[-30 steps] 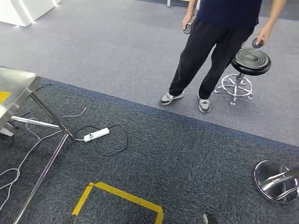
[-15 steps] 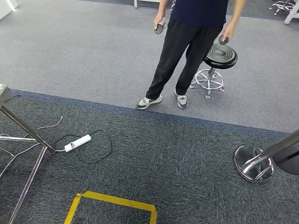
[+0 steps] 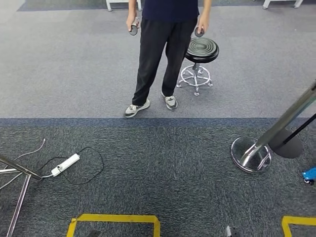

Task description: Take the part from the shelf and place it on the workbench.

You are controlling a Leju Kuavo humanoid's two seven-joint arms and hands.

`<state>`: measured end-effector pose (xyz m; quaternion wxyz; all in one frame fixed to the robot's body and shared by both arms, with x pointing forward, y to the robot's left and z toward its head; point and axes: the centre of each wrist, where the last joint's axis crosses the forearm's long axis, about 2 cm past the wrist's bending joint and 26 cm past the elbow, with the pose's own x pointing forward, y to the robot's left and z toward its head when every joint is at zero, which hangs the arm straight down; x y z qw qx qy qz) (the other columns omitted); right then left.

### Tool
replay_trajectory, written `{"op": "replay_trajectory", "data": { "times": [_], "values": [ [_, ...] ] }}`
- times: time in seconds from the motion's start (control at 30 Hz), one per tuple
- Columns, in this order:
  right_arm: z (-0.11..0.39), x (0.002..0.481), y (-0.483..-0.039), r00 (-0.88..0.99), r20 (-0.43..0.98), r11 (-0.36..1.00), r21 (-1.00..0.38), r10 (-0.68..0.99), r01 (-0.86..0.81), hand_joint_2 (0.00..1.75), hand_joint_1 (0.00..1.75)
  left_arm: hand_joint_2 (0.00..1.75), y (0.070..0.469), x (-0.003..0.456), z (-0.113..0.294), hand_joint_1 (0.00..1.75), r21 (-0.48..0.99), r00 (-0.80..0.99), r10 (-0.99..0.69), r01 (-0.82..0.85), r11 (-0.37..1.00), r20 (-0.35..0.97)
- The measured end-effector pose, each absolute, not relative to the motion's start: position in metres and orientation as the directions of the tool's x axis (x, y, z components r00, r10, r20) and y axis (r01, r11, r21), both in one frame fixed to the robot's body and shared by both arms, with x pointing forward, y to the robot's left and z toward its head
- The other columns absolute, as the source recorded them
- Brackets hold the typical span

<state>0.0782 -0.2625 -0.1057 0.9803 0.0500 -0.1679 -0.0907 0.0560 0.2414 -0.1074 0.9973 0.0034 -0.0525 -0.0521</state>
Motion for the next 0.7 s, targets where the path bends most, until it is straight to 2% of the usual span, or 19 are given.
{"op": "replay_trajectory", "data": {
  "times": [0.43, 0.7],
  "values": [
    [-0.110, 0.050, -0.263, 0.957, 0.239, 0.985, 0.090, -0.163, 0.145, 0.00, 0.00, 1.75, 0.240, 0.059, -0.107, 0.00, 0.012, 0.986, -0.128, 0.128, 0.992, 0.102],
    [-0.110, 0.054, -0.263, 0.952, 0.269, 0.987, 0.099, -0.150, 0.127, 0.00, 0.00, 1.75, 0.241, 0.056, -0.107, 0.00, 0.013, 0.984, -0.150, 0.149, 0.989, 0.097]
  ]
}}
